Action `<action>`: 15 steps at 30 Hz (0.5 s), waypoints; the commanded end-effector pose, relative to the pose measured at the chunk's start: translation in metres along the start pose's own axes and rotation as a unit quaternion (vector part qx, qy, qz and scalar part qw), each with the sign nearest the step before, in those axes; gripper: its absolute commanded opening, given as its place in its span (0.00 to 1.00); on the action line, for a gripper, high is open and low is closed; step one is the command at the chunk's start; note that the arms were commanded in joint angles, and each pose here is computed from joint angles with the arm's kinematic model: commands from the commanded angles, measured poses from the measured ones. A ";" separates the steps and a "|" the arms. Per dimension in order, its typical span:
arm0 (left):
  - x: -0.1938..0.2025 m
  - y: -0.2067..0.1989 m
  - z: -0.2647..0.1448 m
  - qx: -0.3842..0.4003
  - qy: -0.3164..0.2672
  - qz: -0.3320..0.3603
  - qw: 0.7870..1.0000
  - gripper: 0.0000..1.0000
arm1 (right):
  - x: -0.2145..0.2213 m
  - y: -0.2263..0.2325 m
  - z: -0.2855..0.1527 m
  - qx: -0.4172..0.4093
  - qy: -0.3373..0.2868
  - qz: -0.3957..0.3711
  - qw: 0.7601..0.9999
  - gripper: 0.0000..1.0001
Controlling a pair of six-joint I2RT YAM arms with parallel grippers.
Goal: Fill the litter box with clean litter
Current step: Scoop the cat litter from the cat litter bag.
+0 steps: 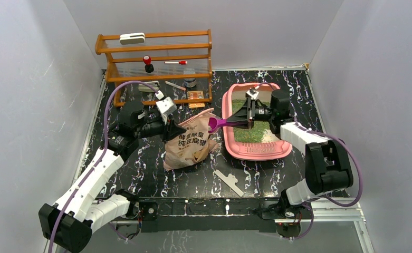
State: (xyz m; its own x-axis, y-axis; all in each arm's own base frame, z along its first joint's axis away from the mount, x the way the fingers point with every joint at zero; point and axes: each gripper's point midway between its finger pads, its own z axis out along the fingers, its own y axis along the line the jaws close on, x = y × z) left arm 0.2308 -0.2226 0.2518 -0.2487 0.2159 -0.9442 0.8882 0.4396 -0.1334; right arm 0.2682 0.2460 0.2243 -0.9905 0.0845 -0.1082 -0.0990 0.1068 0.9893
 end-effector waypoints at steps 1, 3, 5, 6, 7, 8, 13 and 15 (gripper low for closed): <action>-0.030 -0.008 -0.005 0.012 -0.037 0.033 0.999 0.00 | 0.001 0.020 -0.022 -0.026 -0.005 -0.033 0.999 0.00; -0.032 -0.007 -0.007 0.008 -0.040 0.039 0.998 0.00 | 0.000 0.016 -0.029 -0.021 -0.010 -0.021 0.999 0.00; -0.033 -0.008 -0.009 0.007 -0.043 0.042 0.998 0.00 | -0.002 0.015 -0.035 -0.013 -0.016 -0.021 1.000 0.00; -0.033 -0.009 -0.009 0.008 -0.043 0.043 0.998 0.00 | -0.002 0.012 -0.037 0.001 -0.019 -0.007 1.000 0.00; -0.034 -0.010 -0.010 0.009 -0.044 0.044 0.998 0.00 | -0.004 0.010 -0.038 0.017 -0.021 -0.005 1.000 0.00; -0.034 -0.011 -0.010 0.011 -0.045 0.046 0.998 0.00 | -0.006 0.006 -0.039 0.040 -0.022 -0.027 0.999 0.00; -0.033 -0.011 -0.008 0.016 -0.042 0.045 0.998 0.00 | -0.012 -0.005 -0.044 0.118 -0.011 -0.041 0.992 0.00; -0.033 -0.010 -0.008 0.017 -0.042 0.046 0.998 0.00 | -0.011 -0.009 -0.044 0.142 -0.005 -0.048 0.989 0.00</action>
State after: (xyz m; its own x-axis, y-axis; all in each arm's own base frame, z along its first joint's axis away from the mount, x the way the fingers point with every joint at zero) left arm 0.2311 -0.2214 0.2531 -0.2366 0.2187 -0.9467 0.8884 0.4432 -0.1196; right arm 0.2899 0.2069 0.2335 -0.9741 0.1385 -0.1786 -0.1360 0.2719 0.9527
